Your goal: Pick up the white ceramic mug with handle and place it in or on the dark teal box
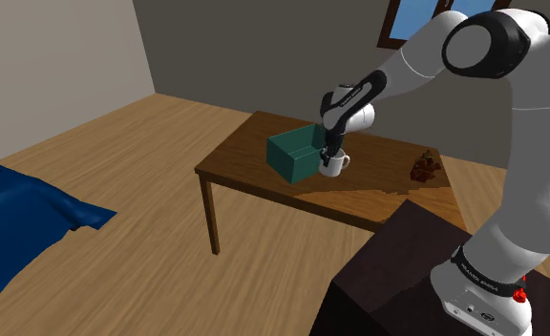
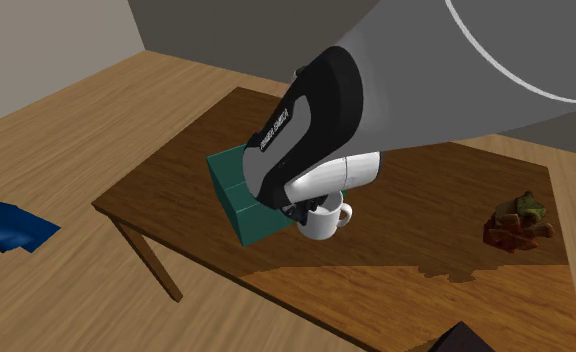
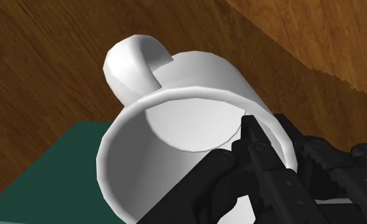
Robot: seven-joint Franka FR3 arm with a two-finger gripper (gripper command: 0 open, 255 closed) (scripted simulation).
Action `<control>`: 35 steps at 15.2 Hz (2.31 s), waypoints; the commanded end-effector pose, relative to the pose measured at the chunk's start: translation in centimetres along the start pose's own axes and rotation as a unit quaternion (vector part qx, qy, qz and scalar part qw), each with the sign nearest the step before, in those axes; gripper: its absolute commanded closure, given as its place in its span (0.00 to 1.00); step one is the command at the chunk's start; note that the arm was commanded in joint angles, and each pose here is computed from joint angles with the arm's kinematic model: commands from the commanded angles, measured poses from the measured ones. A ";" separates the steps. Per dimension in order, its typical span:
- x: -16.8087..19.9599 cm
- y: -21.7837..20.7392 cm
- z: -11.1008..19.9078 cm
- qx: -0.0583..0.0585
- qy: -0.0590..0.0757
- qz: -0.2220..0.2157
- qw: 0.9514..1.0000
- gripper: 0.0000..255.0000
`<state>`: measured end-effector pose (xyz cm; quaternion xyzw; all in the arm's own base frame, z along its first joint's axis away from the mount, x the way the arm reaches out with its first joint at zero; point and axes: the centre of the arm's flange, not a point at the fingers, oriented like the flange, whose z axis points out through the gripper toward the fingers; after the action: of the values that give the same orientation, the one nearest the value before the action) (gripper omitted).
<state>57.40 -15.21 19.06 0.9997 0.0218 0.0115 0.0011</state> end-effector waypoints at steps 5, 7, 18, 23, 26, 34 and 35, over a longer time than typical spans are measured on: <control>0.1 0.1 -3.1 0.000 0.000 0.000 1.000 1.00; 0.1 0.1 -4.2 0.000 0.000 0.000 1.000 1.00; 0.3 0.1 -10.0 0.000 0.000 0.000 1.000 1.00; 0.3 0.1 -12.6 0.000 0.000 0.000 1.000 1.00; 0.4 0.1 -14.2 0.000 0.000 0.000 1.000 1.00; 4.3 0.4 -17.3 0.000 0.000 0.000 1.000 1.00; 5.6 0.5 -17.5 0.000 0.000 0.000 1.000 1.00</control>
<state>61.30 -15.53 36.55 0.9997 0.0215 0.0114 0.0012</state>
